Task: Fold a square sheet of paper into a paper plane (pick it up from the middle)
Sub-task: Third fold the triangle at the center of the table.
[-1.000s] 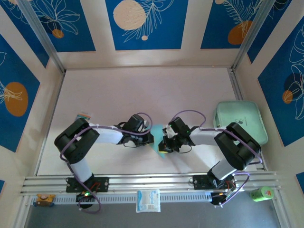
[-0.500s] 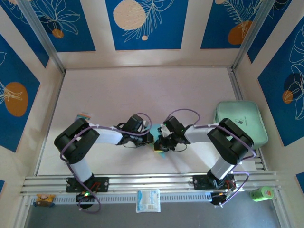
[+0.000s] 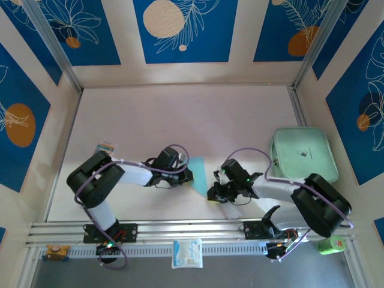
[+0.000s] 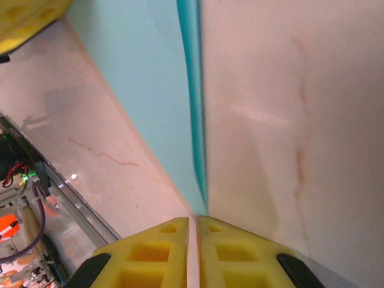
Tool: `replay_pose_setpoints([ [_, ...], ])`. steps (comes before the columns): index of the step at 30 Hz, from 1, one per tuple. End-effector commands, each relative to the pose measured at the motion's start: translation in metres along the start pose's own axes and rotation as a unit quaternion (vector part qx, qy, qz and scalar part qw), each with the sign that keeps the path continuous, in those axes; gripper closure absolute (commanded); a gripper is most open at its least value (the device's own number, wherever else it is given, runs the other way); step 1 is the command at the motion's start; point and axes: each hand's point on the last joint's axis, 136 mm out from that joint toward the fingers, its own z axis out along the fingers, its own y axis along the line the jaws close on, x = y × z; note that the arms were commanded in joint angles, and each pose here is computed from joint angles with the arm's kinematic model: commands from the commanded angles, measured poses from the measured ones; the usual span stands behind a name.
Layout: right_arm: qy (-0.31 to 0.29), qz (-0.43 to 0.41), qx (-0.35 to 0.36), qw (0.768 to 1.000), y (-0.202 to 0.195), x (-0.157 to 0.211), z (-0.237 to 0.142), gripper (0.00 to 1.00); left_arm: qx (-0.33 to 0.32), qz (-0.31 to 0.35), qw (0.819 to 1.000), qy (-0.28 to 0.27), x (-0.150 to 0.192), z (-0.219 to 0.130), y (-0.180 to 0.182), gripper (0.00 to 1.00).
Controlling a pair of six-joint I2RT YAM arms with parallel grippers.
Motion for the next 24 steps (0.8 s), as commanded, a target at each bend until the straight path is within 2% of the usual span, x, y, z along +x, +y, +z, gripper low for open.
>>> replay_pose_setpoints([
  [1,-0.012,0.028,0.026,0.999,-0.011,0.002,-0.009,0.87,-0.066,-0.047,0.997,-0.012,0.007,-0.004,0.044,0.98],
  [4,-0.039,0.02,0.039,0.998,-0.007,-0.007,-0.021,0.86,-0.054,-0.061,0.996,-0.024,0.008,-0.006,0.043,0.98],
  [9,-0.08,0.002,0.045,0.996,0.007,-0.027,-0.034,0.77,-0.039,-0.046,0.997,-0.046,0.007,-0.01,0.027,0.95],
  [10,-0.093,0.001,0.05,0.994,0.009,-0.033,-0.036,0.71,-0.037,-0.038,0.997,-0.052,0.006,-0.013,0.023,0.92],
  [14,-0.169,-0.032,0.082,0.982,0.014,-0.055,-0.043,0.6,-0.035,0.0,0.996,-0.079,-0.002,-0.029,0.008,0.78],
  [16,-0.206,-0.05,0.103,0.972,0.014,-0.063,-0.049,0.58,-0.031,0.03,0.995,-0.088,-0.006,-0.04,-0.003,0.7],
  [20,-0.245,-0.09,0.13,0.956,0.019,-0.07,-0.055,0.57,-0.053,0.087,0.989,-0.103,-0.012,-0.06,-0.013,0.6],
  [24,-0.25,-0.119,0.135,0.951,0.026,-0.07,-0.051,0.58,-0.068,0.105,0.985,-0.12,-0.017,-0.074,-0.009,0.52],
])
